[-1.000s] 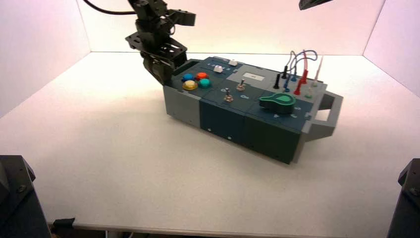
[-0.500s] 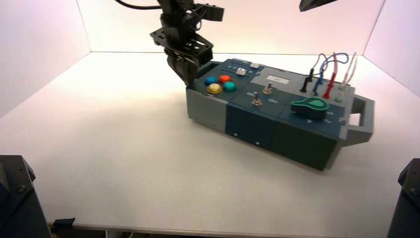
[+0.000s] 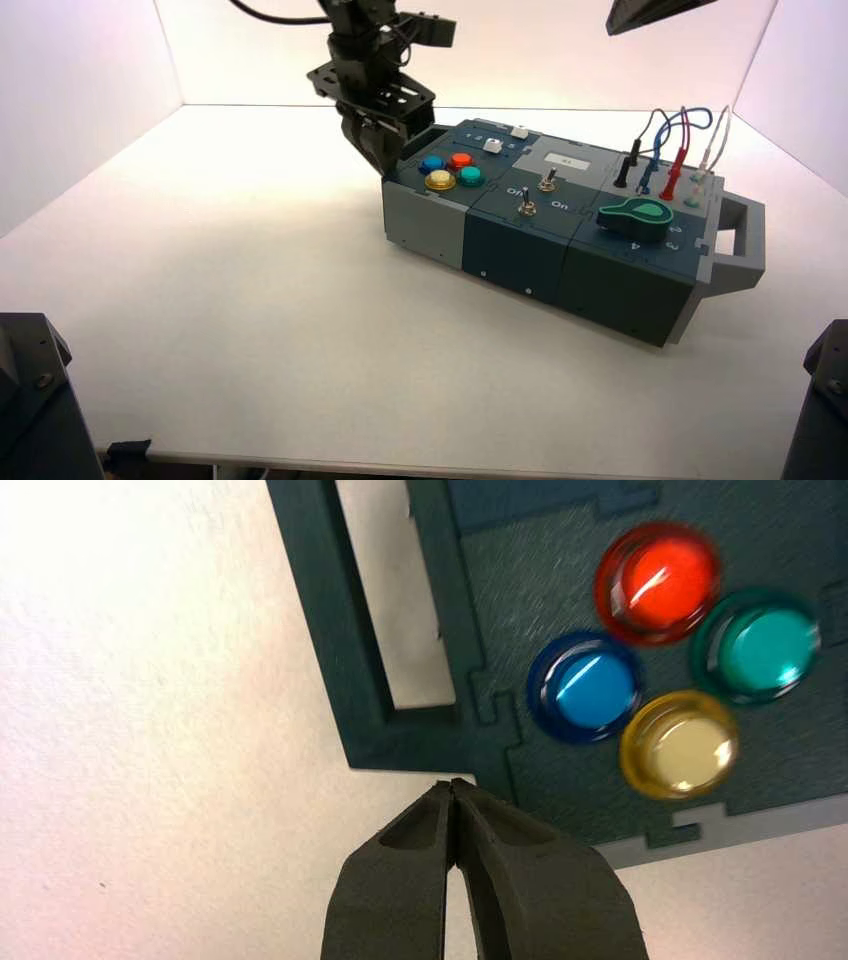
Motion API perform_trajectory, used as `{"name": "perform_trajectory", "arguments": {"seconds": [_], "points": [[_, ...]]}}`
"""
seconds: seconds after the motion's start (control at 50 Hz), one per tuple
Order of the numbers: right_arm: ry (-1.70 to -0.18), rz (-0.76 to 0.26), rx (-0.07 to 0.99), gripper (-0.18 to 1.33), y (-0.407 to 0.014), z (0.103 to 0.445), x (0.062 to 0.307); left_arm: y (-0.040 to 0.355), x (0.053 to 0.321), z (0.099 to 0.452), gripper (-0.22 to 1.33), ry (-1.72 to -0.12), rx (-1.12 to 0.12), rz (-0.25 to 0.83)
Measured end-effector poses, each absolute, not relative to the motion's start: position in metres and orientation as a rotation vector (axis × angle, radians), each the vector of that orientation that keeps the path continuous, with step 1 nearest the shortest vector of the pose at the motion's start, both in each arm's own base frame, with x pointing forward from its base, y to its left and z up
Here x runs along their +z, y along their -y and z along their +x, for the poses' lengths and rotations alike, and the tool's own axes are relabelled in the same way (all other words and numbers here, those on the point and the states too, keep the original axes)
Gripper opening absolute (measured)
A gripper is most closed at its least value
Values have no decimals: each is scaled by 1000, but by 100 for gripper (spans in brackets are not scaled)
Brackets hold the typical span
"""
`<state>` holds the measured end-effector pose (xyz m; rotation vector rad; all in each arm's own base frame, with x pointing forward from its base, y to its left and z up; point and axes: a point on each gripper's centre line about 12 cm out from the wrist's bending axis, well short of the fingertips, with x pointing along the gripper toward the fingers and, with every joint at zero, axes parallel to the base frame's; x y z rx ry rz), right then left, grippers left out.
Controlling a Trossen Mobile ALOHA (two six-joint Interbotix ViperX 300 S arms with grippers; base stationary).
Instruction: Move the box to the right.
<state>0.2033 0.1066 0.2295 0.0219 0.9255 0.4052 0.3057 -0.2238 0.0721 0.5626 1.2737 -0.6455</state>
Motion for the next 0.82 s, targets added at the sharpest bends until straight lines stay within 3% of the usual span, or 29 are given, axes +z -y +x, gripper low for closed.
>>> {"name": "perform_trajectory", "arguments": {"seconds": [0.16,0.24,0.5,0.82], "points": [[-923,18,406,-14,-106,203,230,206,84,316,-16,-1257,-603,521],[-912,1,406,-14,-105,203,232,189,112,329,-16,-1196,-560,476],[-904,-54,401,-14,-100,200,234,168,179,324,-16,-1081,-523,420],[-920,-68,400,-14,-99,198,231,160,180,307,-16,-1092,-521,414]]}}
